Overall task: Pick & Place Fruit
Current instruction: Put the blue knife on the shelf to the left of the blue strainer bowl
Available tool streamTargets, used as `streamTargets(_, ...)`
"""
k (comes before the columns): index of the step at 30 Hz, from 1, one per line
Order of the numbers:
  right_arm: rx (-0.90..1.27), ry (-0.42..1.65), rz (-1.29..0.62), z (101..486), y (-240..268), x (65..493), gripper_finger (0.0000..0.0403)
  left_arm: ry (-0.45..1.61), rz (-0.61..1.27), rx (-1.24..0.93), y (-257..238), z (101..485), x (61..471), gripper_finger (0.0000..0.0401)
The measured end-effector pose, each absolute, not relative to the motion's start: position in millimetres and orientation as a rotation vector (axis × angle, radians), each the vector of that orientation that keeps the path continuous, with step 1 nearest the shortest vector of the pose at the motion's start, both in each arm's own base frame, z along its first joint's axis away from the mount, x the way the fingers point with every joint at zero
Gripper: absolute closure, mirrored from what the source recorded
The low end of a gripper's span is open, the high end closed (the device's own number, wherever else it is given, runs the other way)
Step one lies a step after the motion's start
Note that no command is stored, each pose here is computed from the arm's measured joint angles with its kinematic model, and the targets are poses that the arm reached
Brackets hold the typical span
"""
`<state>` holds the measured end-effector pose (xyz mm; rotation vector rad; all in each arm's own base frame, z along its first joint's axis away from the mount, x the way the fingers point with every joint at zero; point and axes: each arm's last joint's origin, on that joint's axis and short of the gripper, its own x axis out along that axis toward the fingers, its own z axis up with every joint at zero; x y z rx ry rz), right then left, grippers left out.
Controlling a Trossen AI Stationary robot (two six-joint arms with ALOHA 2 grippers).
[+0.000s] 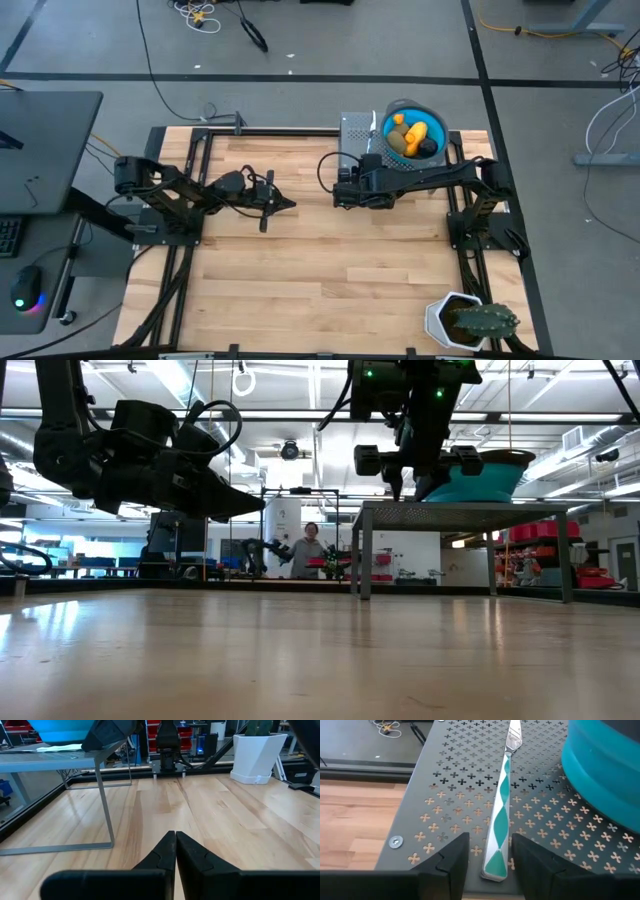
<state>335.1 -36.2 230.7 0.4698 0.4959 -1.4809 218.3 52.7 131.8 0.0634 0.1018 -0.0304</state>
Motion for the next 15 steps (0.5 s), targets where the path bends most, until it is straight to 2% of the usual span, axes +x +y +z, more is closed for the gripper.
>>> streamTargets(8,0.46,0.511,-1.475,230.6,-36.2,335.1,0.026,0.102,-0.031,0.06,52.7,131.7,218.3,0.0394)
streamTargets(15,0.446,0.543,-1.464,230.4,-35.9,334.6,0.0261,0.107,-0.03,0.058,52.8,131.3,218.4,0.0378)
